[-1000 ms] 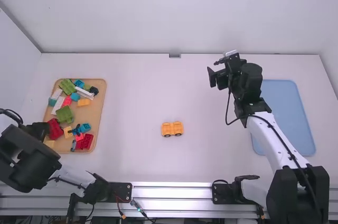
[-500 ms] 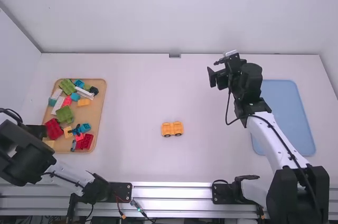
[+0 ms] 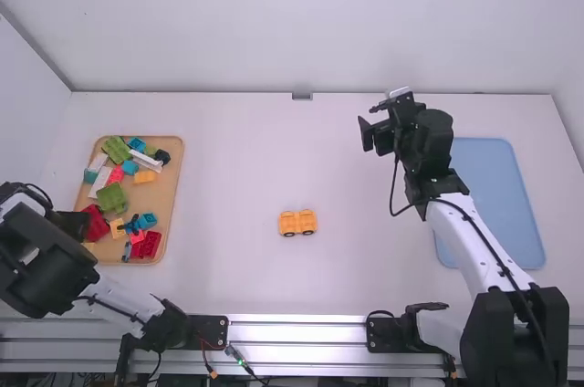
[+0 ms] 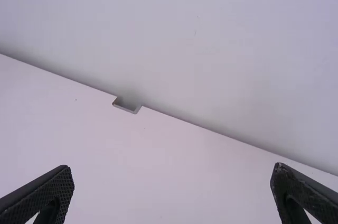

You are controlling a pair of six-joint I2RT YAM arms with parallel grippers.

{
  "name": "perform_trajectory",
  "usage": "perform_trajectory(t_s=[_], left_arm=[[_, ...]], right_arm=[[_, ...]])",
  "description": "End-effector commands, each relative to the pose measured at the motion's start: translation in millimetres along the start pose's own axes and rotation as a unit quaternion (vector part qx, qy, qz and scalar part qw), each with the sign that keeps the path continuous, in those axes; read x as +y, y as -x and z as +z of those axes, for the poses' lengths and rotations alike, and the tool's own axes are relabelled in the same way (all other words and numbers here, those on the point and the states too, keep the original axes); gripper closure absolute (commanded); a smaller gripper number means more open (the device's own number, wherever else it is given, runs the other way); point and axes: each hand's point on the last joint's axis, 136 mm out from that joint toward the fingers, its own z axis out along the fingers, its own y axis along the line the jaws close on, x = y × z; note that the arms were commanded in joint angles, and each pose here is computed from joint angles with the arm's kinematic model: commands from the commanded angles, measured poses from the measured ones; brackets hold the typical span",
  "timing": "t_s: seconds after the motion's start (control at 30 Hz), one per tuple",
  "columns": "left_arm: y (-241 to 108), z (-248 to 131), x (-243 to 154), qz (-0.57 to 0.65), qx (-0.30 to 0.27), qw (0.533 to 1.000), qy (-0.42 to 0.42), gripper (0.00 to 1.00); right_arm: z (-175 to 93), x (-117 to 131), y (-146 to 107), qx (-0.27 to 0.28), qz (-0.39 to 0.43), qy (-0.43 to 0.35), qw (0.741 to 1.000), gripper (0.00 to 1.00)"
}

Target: Assemble lego blocks to make yellow taxi

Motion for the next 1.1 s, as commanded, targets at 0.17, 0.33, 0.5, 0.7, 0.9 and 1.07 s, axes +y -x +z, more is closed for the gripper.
perform_trajectory(t_s=[0.17,0.33,0.5,0.7,0.9,1.07], left_arm=[[-12.9,25.3,8.4,-0.016,0.034,0.999,0.031,0.31],[-10.7,26.5,5.7,-0.015,0.030,0.999,0.027,0.36],[-6.1,19.5,1.3,-0.006,0.029,0.999,0.025,0.36],[-2.7,15.8,3.0,-0.007,0.026,0.999,0.032,0.37],[-7.1,26.5,10.2,-0.010,0.017,0.999,0.044,0.34],[-7.0,30.7,11.5,-0.007,0.012,0.999,0.041,0.35]], right_arm=[[1.0,-3.9,11.9,-0.009,-0.004,-0.006,1.000,0.01],[1.0,-4.0,11.8,-0.009,-0.004,-0.006,1.000,0.01],[1.0,-4.0,11.9,-0.009,-0.003,-0.006,1.000,0.01],[1.0,-3.9,11.5,-0.008,-0.003,-0.006,1.000,0.01],[1.0,-3.7,10.9,-0.007,-0.003,-0.005,1.000,0.01],[1.0,-3.7,10.9,-0.007,-0.002,-0.005,1.000,0.01]])
